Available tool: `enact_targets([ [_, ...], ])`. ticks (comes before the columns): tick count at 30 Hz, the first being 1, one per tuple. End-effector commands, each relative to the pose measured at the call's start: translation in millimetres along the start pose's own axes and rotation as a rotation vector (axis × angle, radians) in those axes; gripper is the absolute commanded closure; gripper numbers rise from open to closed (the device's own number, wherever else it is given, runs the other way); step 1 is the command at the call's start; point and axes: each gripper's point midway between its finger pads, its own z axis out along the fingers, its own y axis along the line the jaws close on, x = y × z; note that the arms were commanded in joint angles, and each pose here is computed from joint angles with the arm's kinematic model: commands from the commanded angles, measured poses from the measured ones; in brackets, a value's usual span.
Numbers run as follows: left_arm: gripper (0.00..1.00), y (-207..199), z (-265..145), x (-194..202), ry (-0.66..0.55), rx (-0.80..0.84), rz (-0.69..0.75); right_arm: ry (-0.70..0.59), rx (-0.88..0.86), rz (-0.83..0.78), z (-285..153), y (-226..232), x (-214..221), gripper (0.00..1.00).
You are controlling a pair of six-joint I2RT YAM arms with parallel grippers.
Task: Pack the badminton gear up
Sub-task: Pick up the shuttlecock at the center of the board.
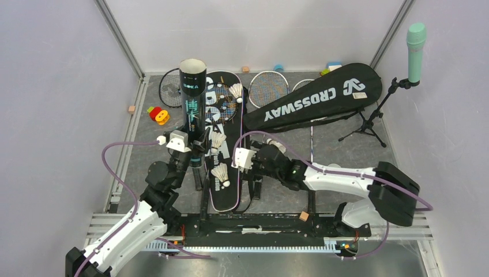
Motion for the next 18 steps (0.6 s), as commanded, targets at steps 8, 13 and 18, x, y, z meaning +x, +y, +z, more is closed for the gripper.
enact_targets([
  [8, 0.69, 8, -1, -18, -0.066, -0.03, 0.005, 0.056, 0.022, -0.127, 50, -7, -5, 0.26],
  [13, 0.68, 5, -3, -15, -0.074, -0.014, 0.014, 0.038, 0.088, -0.066, 40, -22, -17, 0.87],
  [18, 0.67, -18, -4, -10, -0.077, 0.122, 0.064, -0.159, 0.138, 0.14, -17, -51, -75, 1.0],
])
